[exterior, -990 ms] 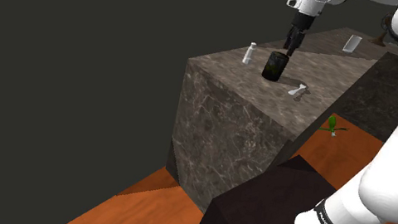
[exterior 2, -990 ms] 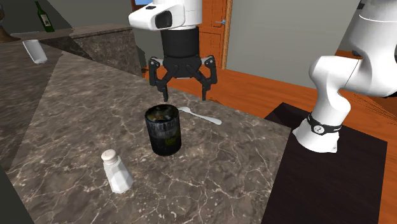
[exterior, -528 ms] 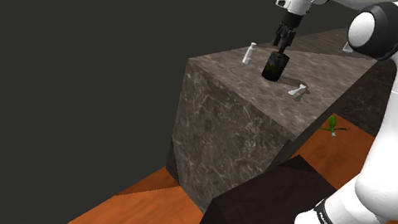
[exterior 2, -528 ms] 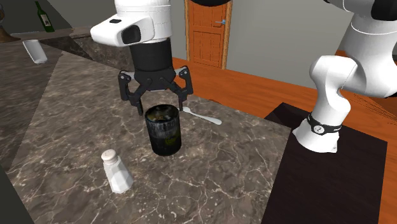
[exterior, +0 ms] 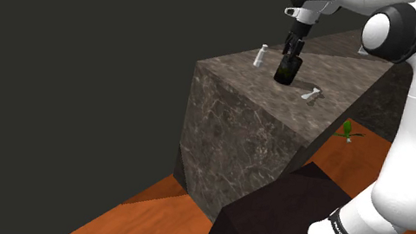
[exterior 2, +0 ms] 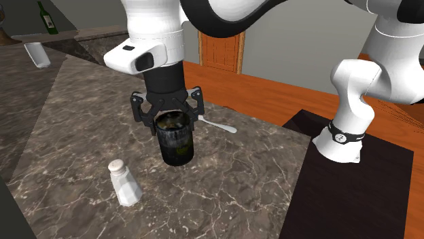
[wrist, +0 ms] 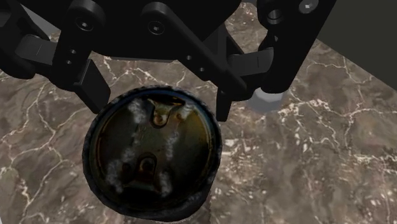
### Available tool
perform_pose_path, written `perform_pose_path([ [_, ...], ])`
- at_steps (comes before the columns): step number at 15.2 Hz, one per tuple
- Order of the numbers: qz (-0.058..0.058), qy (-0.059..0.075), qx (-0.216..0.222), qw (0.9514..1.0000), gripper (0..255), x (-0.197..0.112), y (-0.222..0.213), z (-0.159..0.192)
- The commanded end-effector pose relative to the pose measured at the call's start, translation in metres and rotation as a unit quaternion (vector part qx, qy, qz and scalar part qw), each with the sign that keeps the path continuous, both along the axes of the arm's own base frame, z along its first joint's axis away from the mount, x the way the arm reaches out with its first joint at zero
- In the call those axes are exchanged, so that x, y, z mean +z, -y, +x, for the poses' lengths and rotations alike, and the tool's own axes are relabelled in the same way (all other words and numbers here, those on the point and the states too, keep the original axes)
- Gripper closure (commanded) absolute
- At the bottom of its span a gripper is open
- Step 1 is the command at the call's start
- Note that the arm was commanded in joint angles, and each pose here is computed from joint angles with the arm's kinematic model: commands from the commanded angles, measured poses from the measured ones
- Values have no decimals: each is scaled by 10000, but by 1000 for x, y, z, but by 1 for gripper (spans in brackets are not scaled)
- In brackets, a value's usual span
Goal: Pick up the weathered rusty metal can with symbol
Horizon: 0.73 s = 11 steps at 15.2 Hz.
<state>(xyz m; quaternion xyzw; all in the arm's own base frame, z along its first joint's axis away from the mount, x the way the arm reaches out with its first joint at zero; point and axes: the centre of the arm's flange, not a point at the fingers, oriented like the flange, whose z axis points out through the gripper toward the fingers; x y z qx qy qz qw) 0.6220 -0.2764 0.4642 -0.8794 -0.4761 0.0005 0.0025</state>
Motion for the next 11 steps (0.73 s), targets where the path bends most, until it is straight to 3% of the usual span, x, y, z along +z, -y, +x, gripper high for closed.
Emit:
perform_pose_path([
  [1, 0, 1, 0, 10000, 255, -1, 0, 0],
  [11, -1, 1, 0, 10000, 255, 9, 0, 0],
])
